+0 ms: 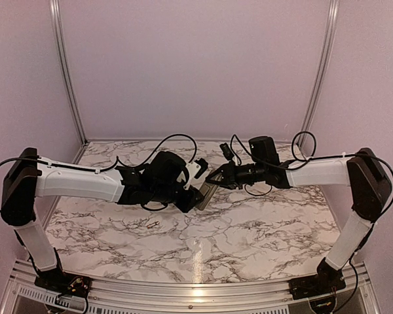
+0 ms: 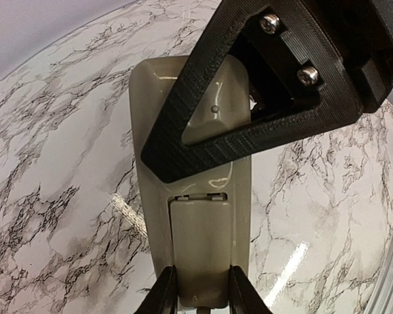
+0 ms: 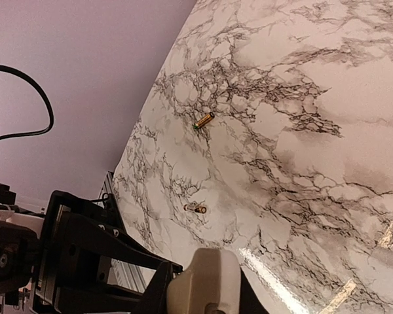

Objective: Load the batteries into the remote control
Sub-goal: Remove the battery cover from the remote control, then place the battery cover at the center of the board.

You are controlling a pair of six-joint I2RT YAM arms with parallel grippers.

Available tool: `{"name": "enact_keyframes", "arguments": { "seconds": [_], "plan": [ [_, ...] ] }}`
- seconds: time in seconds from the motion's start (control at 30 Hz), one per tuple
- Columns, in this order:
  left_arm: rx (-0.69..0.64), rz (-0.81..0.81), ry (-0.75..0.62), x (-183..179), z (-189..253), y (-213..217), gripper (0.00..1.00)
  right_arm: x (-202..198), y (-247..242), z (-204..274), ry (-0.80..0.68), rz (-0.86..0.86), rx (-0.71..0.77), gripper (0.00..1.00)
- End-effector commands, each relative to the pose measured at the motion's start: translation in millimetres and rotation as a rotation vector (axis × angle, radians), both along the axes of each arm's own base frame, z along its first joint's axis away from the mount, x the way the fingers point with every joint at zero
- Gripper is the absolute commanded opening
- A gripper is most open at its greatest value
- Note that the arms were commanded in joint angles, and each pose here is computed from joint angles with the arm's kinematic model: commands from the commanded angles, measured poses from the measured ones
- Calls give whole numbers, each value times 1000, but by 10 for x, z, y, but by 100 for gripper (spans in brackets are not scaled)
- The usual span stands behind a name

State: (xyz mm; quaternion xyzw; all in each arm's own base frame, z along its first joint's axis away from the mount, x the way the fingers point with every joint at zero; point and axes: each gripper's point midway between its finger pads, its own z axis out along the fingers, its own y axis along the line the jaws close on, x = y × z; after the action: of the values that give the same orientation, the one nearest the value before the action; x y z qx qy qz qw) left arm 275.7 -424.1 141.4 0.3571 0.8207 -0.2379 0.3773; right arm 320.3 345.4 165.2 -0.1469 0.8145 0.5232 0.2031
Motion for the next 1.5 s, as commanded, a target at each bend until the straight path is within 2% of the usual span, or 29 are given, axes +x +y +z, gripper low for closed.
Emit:
{"name": "enact_keyframes", "arguments": {
  "seconds": [0.0,0.27,0.5,0.67,0.97,1.23,1.47],
  "plan": [
    [9,1,-7,14,48,27,24,9,-18,329,-64,7,38,0],
    [-20,-14,-24,-34,207,60,17,37,-72,299,-88,-7,13,0],
    [-25,9,-22,-7,237,163,17,229,-327,123,-75,-84,-51,0],
    [54,87,20,223,-39,322,17,290,-568,75,-86,-131,-71,0],
    [300,170,138,468,-713,477,17,170,-773,243,-192,-149,-107,4],
    [414,183,231,443,-1082,551,19,-13,-722,187,-145,-49,-99,3],
    [474,185,285,384,-1299,630,21,-51,-749,285,-180,-56,-89,0]
  ]
}}
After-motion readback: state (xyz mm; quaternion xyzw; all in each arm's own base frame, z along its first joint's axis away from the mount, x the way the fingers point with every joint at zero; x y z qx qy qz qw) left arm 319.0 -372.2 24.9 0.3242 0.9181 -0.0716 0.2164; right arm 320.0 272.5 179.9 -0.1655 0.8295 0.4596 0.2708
